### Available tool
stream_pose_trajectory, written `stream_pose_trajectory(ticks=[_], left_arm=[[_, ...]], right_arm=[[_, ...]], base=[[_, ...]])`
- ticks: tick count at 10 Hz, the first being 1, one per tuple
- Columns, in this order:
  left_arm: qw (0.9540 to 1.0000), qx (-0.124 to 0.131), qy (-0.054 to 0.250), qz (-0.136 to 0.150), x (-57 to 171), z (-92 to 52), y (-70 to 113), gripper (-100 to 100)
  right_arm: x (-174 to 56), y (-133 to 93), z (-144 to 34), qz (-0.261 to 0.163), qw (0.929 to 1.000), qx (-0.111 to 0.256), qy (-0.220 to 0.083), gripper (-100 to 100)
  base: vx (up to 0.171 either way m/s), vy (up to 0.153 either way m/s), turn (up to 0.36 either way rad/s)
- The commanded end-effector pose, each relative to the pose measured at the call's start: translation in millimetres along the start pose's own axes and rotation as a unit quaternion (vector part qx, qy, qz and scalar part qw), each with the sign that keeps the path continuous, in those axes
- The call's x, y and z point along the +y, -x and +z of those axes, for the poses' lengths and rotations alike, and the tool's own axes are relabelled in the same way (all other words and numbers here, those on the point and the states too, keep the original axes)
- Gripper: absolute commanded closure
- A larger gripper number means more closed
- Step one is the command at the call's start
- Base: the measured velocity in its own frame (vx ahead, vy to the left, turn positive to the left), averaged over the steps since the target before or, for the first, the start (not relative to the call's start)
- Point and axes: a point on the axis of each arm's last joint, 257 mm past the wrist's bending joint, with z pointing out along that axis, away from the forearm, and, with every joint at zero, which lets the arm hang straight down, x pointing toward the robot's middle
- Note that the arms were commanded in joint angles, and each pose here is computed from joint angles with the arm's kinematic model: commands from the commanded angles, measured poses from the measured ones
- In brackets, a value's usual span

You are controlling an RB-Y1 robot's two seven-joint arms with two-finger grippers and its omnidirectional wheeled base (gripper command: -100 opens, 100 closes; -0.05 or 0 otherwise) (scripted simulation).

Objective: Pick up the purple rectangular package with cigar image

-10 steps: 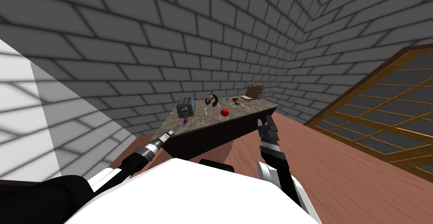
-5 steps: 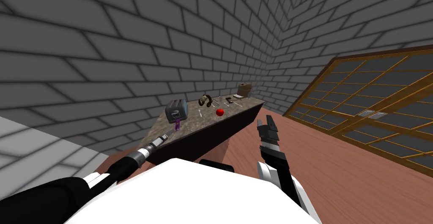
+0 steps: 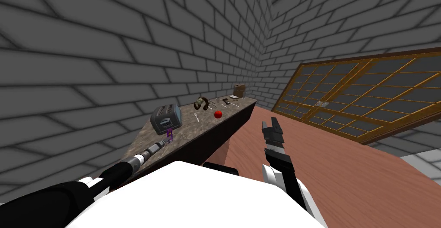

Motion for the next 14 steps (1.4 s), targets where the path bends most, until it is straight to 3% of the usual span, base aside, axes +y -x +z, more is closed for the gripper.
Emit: stream_pose_trajectory(ticks=[1,7,8,9,10,12,13,14], left_arm=[[0.9993,0.01,0.036,-0.004,26,-3.0,3.4,-100],[0.9896,0.034,0.14,-0.006,102,-18.8,14.9,-100],[0.9915,0.032,0.126,-0.006,93,-15.3,14.0,-100],[0.991,0.032,0.129,-0.006,95,-15.5,14.4,0],[0.9909,0.028,0.131,-0.009,102,-12.4,13.0,-100],[0.9908,0.027,0.132,-0.01,104,-11.2,12.3,-100],[0.9909,0.027,0.132,-0.01,104,-11.0,11.9,100],[0.9906,0.027,0.134,-0.01,106,-11.7,11.8,100]], right_arm=[[0,0,0.0,0.0,1.0,0.0,0.0,0],[0,0,-0.1,0.0,1.0,0.0,0.0,0],[0,0,-0.1,0.0,1.0,0.0,0.0,0],[0,0,-0.1,0.0,1.0,0.0,0.0,0],[0,0,-0.1,0.0,1.0,0.0,0.0,0],[0,0,-0.1,0.0,1.0,0.0,0.0,0],[0,0,-0.1,0.0,1.0,0.0,0.0,0],[0,0,-0.1,0.0,1.0,0.0,0.0,0]], base=[[0.002,0.088,-0.497],[0.002,0.059,-0.285],[-0.004,0.031,-0.055],[0.0,0.006,0.009],[0.016,0.008,-0.069],[0.021,0.01,-0.059],[0.001,0.003,0.016],[0.0,0.0,0.0]])
